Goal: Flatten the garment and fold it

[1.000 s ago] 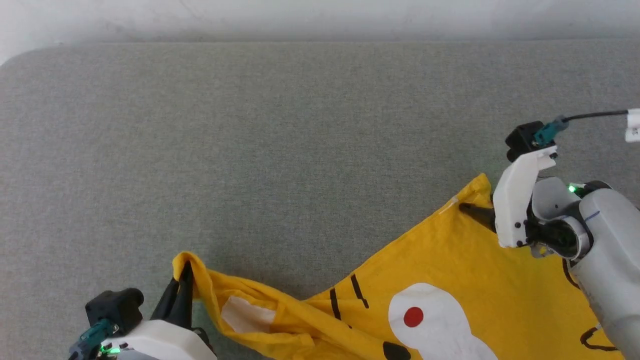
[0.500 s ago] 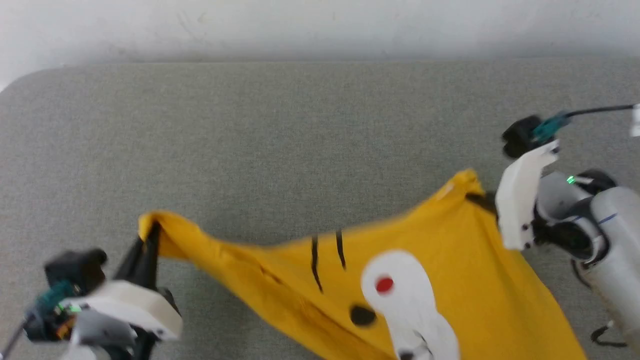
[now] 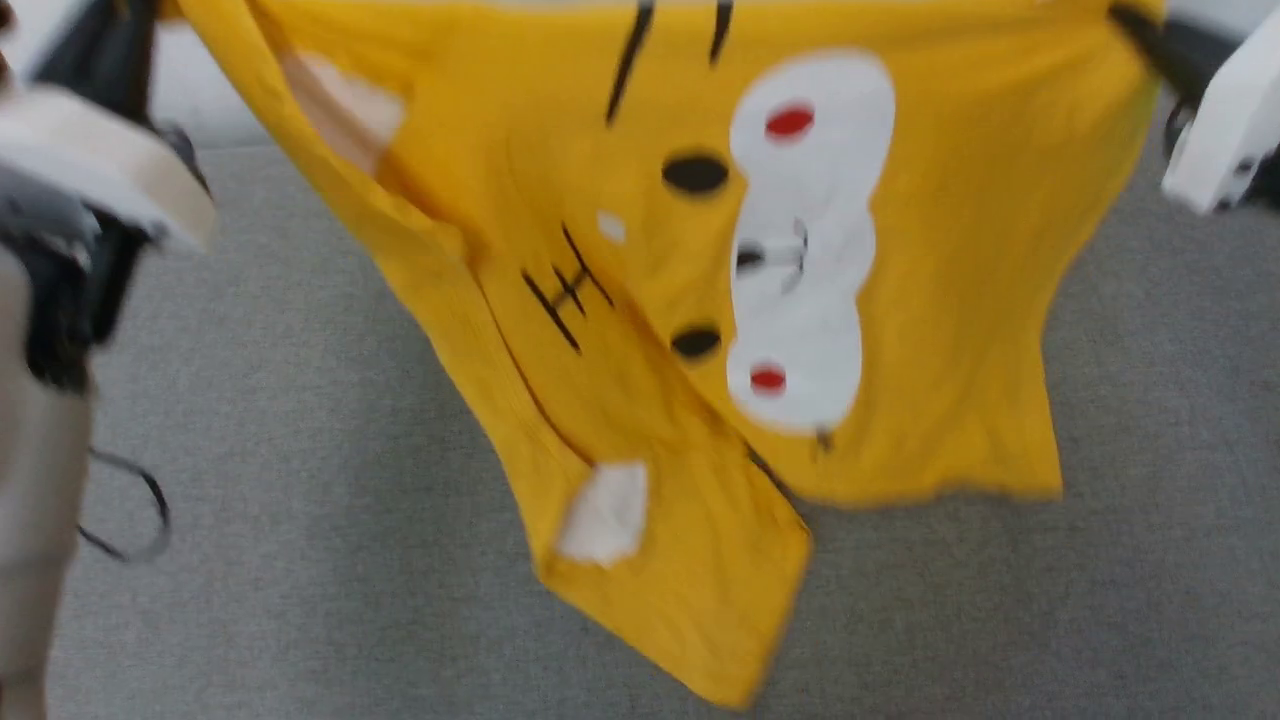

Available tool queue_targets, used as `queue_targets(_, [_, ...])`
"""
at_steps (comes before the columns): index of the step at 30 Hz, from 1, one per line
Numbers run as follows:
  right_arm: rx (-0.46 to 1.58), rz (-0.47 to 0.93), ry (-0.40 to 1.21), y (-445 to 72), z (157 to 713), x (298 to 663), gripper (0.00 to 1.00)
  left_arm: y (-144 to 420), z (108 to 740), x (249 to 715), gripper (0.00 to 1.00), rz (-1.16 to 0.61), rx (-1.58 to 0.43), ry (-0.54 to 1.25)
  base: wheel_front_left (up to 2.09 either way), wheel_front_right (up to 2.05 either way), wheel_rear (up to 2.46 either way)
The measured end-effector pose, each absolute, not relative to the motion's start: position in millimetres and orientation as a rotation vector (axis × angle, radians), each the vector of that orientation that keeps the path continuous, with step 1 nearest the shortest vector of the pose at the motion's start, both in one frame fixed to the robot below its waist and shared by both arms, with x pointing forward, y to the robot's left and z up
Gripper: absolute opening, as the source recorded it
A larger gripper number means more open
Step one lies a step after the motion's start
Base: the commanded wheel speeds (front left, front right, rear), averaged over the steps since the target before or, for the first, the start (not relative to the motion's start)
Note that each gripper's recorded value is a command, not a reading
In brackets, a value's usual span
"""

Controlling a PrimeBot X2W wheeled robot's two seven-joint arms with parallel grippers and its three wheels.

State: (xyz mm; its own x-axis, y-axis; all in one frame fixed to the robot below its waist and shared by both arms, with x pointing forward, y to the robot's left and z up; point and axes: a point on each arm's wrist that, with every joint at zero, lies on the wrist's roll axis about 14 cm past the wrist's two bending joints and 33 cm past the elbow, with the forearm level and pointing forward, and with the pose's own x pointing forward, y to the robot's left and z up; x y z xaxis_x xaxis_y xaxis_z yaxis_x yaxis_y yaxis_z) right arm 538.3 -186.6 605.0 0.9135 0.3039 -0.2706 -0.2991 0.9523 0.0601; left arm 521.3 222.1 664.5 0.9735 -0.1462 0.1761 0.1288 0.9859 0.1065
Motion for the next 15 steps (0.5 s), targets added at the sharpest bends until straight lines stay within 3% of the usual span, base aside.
queue_targets(8, [-0.029, 0.203, -0.131, -211, 708, 591, 0.0, 222, 752, 591, 0.0, -0.109, 0.195, -0.424, 0.0, 0.0, 0.0])
queue_targets(15, [-0.054, 0.174, -0.262, -213, 719, 623, 0.0, 219, 764, 634, 0.0, -0.1, 0.214, -0.49, 0.0, 0.0, 0.0])
